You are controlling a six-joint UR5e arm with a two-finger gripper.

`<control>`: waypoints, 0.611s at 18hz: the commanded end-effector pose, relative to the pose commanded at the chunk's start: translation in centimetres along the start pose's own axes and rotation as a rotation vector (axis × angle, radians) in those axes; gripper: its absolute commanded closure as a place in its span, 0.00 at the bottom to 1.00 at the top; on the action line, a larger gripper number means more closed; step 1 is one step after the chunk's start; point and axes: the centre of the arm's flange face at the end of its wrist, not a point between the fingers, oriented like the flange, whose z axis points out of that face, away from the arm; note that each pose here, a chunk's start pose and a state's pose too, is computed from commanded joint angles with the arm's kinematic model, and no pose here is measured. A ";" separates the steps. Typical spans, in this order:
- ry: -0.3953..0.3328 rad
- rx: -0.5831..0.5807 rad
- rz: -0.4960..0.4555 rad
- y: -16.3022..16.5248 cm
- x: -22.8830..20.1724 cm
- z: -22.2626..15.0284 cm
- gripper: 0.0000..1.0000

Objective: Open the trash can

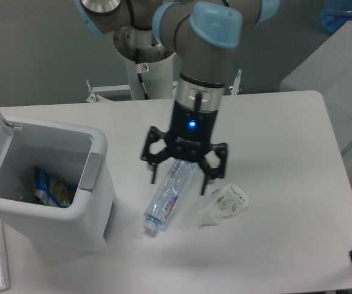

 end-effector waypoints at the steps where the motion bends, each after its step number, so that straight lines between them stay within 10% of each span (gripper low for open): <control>1: -0.029 -0.027 0.024 0.2 -0.6 0.5 0.00; 11: -0.004 -0.216 0.293 7.0 -8.3 5.8 0.00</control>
